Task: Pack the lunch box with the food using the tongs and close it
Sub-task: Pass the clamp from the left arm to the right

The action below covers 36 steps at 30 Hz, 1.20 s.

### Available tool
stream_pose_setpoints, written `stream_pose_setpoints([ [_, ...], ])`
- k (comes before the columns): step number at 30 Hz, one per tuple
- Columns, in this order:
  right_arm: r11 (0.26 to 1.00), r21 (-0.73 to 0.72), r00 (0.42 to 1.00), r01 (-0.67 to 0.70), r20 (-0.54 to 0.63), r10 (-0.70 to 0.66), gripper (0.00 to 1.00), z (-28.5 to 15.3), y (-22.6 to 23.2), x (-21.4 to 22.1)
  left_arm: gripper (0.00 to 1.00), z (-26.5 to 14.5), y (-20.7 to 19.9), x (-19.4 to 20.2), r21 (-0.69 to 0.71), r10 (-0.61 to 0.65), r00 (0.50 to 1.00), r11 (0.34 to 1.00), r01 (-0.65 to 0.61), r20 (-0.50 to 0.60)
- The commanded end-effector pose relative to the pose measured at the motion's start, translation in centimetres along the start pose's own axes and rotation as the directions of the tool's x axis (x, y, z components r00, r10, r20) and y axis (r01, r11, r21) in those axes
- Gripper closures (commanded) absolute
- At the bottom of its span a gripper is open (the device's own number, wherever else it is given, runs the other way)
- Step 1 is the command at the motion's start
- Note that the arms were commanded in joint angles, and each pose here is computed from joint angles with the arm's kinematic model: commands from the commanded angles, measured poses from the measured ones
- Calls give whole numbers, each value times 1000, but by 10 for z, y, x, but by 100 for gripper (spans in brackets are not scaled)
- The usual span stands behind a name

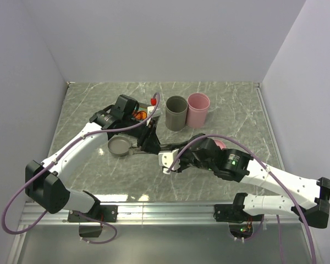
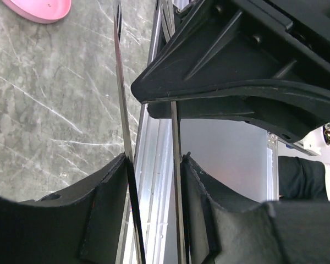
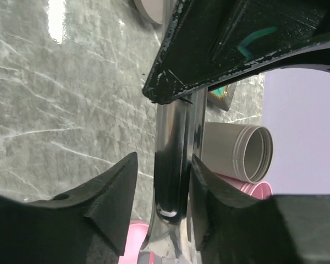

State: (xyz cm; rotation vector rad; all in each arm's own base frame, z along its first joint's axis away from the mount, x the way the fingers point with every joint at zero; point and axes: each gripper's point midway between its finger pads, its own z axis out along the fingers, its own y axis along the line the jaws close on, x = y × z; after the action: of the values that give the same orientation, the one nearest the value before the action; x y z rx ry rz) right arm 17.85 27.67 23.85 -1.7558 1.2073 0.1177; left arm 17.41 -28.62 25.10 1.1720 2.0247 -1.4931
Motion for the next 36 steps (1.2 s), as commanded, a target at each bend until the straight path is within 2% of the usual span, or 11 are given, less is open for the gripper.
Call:
stream_pose_setpoints([
  [1, 999, 39, 1000, 11, 11, -11, 56, 2, -8, -5, 53, -5, -16, -14, 51, 70, 997, 996, -72, 32],
  [4, 999, 42, 1000, 11, 7, -11, 65, 1, -9, -4, 53, -5, -18, -12, 62, 80, 996, 995, -82, 27],
  [6, 999, 43, 1000, 16, 8, -17, 83, 2, -10, -5, 54, -4, -18, -9, 62, 79, 997, 995, -80, 17],
  [8, 999, 46, 1000, 17, 9, -17, 93, 2, -11, -6, 54, -4, -19, -7, 66, 93, 996, 994, -93, 8],
  [11, 999, 44, 1000, 18, 9, -18, 100, 2, -12, -7, 55, 0, -23, -3, 75, 104, 995, 992, -103, -7],
  [36, 999, 32, 1000, 19, -5, -19, 100, 5, -11, -6, 48, 7, -30, 6, 78, 143, 989, 987, -139, -43],
])
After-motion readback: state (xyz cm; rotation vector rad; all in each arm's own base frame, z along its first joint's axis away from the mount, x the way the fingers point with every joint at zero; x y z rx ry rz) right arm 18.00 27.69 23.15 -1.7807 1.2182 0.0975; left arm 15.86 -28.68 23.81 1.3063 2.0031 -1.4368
